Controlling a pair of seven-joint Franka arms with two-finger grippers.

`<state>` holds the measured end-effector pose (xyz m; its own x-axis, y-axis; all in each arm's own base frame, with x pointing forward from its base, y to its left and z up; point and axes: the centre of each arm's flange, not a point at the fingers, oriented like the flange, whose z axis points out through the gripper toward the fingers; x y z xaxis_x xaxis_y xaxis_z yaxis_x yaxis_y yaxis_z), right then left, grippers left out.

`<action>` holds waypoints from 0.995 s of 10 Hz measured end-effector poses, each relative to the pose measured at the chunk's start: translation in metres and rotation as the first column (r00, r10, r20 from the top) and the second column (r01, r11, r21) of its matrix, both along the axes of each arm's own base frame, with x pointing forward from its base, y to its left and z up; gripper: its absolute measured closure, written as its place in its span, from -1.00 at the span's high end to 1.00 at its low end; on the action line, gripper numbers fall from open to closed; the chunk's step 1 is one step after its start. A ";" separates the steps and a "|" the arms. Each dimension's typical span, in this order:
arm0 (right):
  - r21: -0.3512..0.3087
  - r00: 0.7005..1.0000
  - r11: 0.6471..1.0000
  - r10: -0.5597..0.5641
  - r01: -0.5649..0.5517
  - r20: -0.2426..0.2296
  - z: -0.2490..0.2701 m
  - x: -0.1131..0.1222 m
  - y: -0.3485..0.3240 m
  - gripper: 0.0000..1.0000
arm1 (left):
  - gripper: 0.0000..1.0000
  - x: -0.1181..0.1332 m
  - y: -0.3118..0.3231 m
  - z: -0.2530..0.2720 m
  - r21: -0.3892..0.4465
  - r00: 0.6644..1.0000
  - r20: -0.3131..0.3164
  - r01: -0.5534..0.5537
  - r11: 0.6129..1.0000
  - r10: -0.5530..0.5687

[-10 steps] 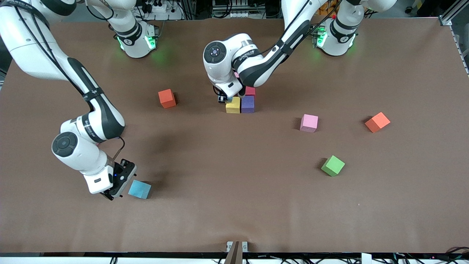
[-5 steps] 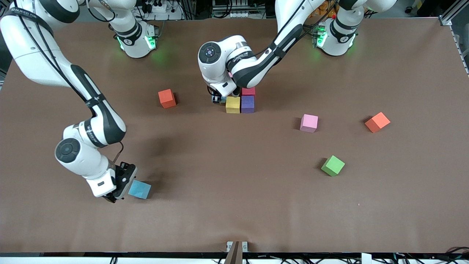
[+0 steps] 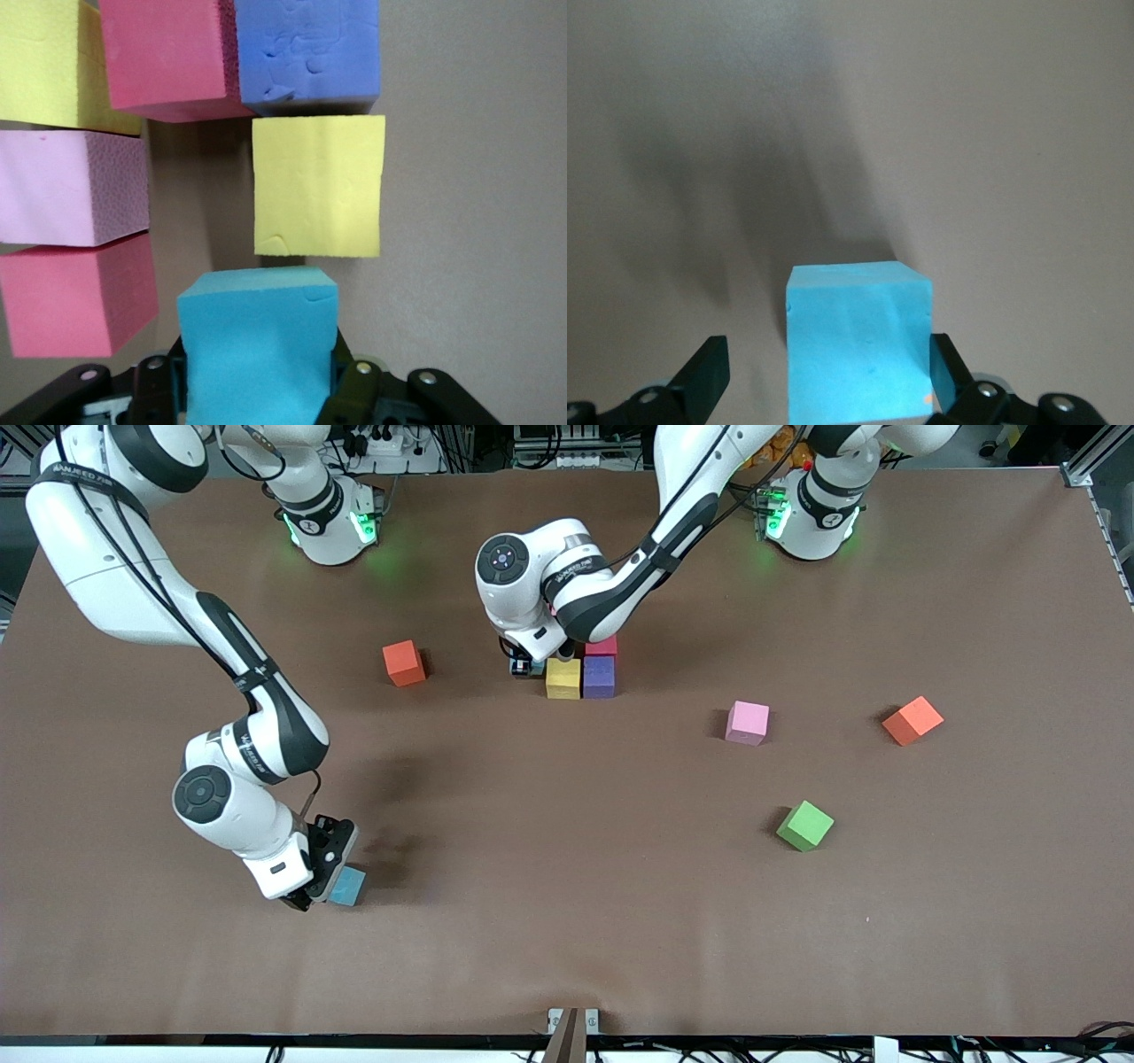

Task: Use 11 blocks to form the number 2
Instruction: 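Lower the cyan cube onto the row while the right gripper grasps another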

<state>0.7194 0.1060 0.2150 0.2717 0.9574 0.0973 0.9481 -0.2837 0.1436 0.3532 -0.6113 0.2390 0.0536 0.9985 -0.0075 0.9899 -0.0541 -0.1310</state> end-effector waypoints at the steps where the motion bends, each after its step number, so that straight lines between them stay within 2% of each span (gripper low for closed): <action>1: 0.001 1.000 1.000 0.001 -0.001 0.005 -0.001 0.001 0.001 1.00 | 0.12 -0.003 -0.002 -0.007 0.009 1.000 0.007 0.005 1.000 -0.005; 4: 0.011 0.999 1.000 -0.014 0.014 0.038 -0.005 0.008 -0.008 1.00 | 0.12 -0.010 -0.007 -0.018 0.024 1.000 0.018 0.017 1.000 -0.018; 10: 0.012 0.999 1.000 -0.017 0.016 0.043 -0.005 0.013 -0.006 1.00 | 0.12 -0.003 -0.007 -0.034 0.031 1.000 0.029 0.010 0.999 -0.010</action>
<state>0.7321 0.0996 0.2105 0.2829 0.9516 0.1202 0.9362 -0.3012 0.1810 0.3501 -0.6185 0.2054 0.0634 0.9977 0.0249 0.9928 -0.0605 -0.1035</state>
